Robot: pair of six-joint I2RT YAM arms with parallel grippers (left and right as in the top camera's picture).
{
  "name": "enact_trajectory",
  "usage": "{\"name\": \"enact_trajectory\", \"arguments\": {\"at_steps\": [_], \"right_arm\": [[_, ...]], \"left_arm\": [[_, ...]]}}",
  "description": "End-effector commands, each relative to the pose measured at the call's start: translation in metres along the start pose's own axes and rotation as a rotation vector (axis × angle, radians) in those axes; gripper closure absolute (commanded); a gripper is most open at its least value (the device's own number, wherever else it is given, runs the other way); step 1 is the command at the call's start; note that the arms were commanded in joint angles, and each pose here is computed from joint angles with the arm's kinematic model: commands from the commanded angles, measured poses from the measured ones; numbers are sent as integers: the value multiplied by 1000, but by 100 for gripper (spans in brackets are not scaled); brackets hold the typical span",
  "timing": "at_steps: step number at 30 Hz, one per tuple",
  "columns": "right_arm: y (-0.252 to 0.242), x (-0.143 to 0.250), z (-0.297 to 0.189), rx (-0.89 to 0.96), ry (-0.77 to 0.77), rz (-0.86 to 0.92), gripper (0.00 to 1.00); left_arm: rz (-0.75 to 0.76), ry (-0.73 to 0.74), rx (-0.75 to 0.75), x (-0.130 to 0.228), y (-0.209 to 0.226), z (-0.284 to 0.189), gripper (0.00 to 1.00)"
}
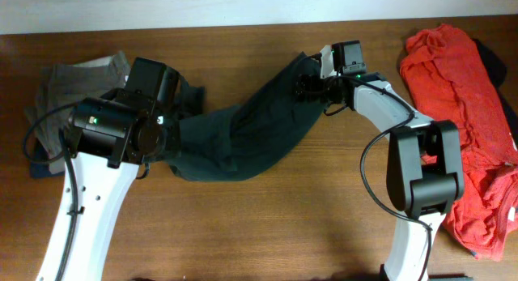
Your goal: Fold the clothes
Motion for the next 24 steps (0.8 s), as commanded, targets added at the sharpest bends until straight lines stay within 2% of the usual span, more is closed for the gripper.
{"name": "enact_trajectory", "arguments": {"at_steps": [1, 3, 5, 6, 7, 8, 9, 11, 13, 16, 20, 22, 24], "right_arm": [[-7, 13, 19, 28, 35, 47, 9], [-6, 15, 24, 15, 38, 48, 15], [-6, 13, 25, 10, 29, 57, 31], [-6, 9, 23, 10, 17, 61, 46], [-6, 6, 21, 11, 10, 60, 52], [-8, -1, 15, 14, -6, 59, 62], [-9, -6, 10, 17, -20, 60, 67], [-14, -26, -14, 29, -69, 64, 84], [-20, -47, -45, 46, -110, 65, 94], [-30, -77, -104, 84, -169, 61, 94], [-54, -110, -215, 231, -269, 65, 94], [-67, -114, -257, 309, -298, 93, 93], [-73, -113, -286, 343, -311, 91, 93]], "left_arm": [[-19, -29, -11, -3, 5, -5, 100], [-19, -29, -10, -3, 5, -5, 100], [-19, -32, -9, -3, 4, -5, 100], [-22, -39, -4, -5, 3, -5, 100], [-23, -43, -1, -6, 3, -5, 100], [-26, -50, 4, -8, 1, -5, 100], [-27, -55, 7, -9, 1, -5, 100], [-34, -80, 5, -14, 0, -6, 100], [-45, -124, 2, -24, 0, -7, 100], [-85, -259, -35, -51, 3, -12, 100], [-158, -569, -127, -114, 18, -38, 100], [-187, -662, -103, -141, 23, -48, 100], [-206, -741, -15, -169, 25, -57, 100]]}}
Point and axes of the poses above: each gripper's point midway between its finger pads, its own z axis out along the fingers, its own y axis along the line the jaws close on, x = y × z, the point moved 1 cm from there along -z, back along the fingers, and after that the axes turned 14 degrees about -z, right-handed, at the moved point
